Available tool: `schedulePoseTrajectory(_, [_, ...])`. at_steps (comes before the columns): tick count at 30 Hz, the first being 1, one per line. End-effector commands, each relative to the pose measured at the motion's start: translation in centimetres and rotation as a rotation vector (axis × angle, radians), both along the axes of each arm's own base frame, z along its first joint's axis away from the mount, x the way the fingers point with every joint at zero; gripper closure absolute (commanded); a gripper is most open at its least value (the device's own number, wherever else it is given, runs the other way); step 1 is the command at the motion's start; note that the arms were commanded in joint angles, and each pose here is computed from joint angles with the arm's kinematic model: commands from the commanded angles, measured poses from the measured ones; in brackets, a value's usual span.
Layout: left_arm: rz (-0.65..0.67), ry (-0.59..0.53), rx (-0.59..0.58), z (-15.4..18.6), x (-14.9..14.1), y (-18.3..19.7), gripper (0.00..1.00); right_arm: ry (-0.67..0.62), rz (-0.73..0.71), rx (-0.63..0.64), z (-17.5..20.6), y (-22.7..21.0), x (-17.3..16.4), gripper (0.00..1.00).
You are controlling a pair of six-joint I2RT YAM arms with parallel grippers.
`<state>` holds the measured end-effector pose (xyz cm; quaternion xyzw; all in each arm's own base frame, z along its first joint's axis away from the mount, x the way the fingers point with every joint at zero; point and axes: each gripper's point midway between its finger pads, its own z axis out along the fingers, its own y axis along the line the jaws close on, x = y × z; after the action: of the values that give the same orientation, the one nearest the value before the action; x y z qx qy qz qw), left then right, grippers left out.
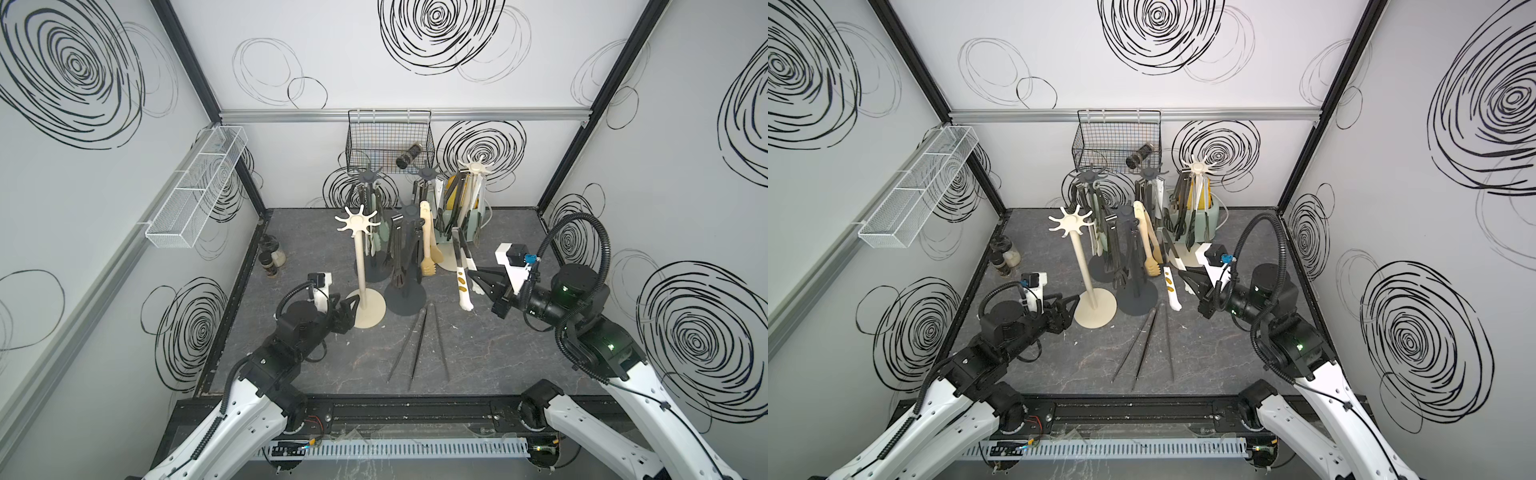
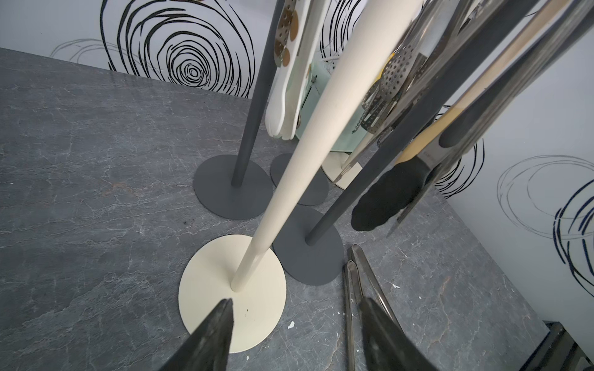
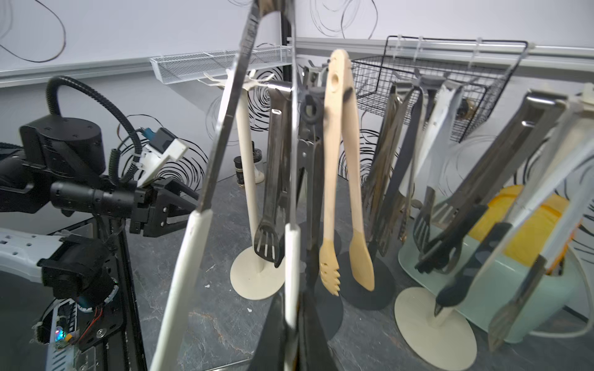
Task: Hang food tongs on kitchen utensil racks
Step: Pick up the food tongs from the center of the board, then hang the food tongs on the rack.
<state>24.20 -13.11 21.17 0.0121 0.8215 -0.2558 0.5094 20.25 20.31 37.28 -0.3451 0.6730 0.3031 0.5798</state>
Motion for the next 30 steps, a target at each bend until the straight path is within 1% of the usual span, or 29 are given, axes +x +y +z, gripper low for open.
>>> schedulePoseTrajectory(1, [-0.011,-0.025,-0.035,0.7,0.3,-0.3,0.34,-0.101,0.084,0.038,3.0,2.0,-0.4,1.0])
schedulePoseTrajectory(6, [-0.02,-0.024,-0.039,0.7,0.3,-0.5,0.34,-0.086,0.11,0.029,2.6,5.4,0.5,1.0])
schedulePoseTrajectory(13, [-0.037,-0.022,-0.046,0.6,0.3,-0.8,0.35,-0.009,0.12,0.063,2.2,9.6,1.5,1.0])
schedulePoseTrajectory(21, [-0.049,-0.013,-0.058,0.2,0.3,-1.0,0.35,0.012,0.13,0.067,1.5,12.1,1.8,1.0])
schedulePoseTrajectory(30, [-0.053,-0.009,-0.063,0.0,0.3,-1.1,0.35,0.013,0.064,0.065,1.0,13.2,2.8,1.0])
